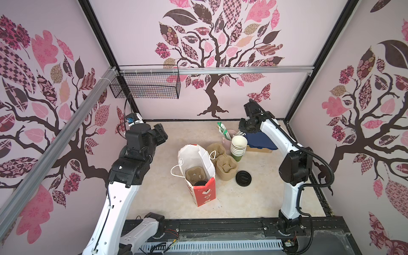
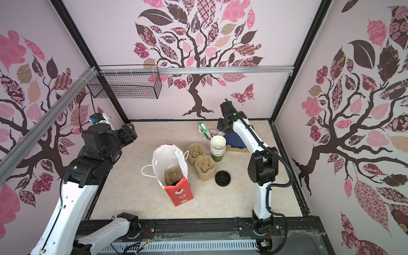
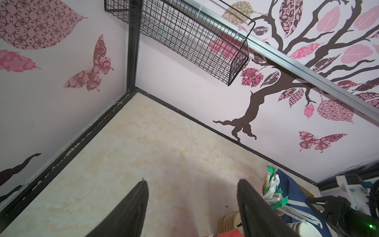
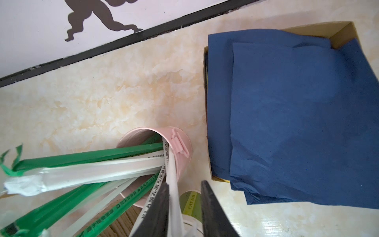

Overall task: Pack a coffee takeout order
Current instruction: Pick up the straw from the storage cup.

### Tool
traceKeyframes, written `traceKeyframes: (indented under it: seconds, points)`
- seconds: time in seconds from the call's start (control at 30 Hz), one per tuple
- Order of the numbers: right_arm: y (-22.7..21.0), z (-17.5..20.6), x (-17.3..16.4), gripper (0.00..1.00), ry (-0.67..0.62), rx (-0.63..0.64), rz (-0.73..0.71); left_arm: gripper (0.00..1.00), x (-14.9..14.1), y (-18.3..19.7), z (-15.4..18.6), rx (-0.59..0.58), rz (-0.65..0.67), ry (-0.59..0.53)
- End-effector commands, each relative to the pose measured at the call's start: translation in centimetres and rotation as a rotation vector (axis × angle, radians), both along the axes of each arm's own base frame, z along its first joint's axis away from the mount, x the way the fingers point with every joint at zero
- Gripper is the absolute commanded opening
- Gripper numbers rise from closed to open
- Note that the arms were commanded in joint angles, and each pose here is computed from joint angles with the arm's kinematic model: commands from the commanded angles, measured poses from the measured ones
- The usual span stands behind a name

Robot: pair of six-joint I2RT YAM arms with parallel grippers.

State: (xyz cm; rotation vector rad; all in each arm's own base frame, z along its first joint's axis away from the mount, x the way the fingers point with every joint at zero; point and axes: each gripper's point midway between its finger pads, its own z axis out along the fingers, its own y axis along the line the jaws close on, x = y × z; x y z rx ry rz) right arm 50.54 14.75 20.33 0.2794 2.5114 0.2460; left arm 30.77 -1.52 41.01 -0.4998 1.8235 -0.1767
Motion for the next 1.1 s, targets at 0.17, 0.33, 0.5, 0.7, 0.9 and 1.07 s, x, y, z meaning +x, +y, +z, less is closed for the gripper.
traceKeyframes:
  seconds: [0.17,0.33,0.5,0.7,0.9,1.07]
  points:
    - [0.6,0.4,0.4,0.21,0.001,0.033,-0.001,0.71,0.2,0.3,1.4,-0.015,0.014,-0.045]
    - [0.5,0.1,0.2,0.3,0.011,0.032,-0.013,0.72,0.1,0.2,1.4,-0.015,0.009,-0.045]
    - [0.7,-0.3,0.4,0.29,0.02,0.047,-0.014,0.71,0.1,0.2,1.5,-0.012,0.007,-0.047]
    - [0.8,-0.4,0.5,0.22,0.02,0.049,-0.016,0.72,0.1,0.1,1.7,-0.013,0.002,-0.051]
    - [0.8,-0.1,0.5,0.14,0.017,0.055,-0.019,0.71,0.1,0.1,1.8,-0.015,0.002,-0.053]
    - [0.8,0.7,0.5,0.09,0.003,0.058,-0.019,0.71,0.0,0.1,1.8,-0.011,0.003,-0.053]
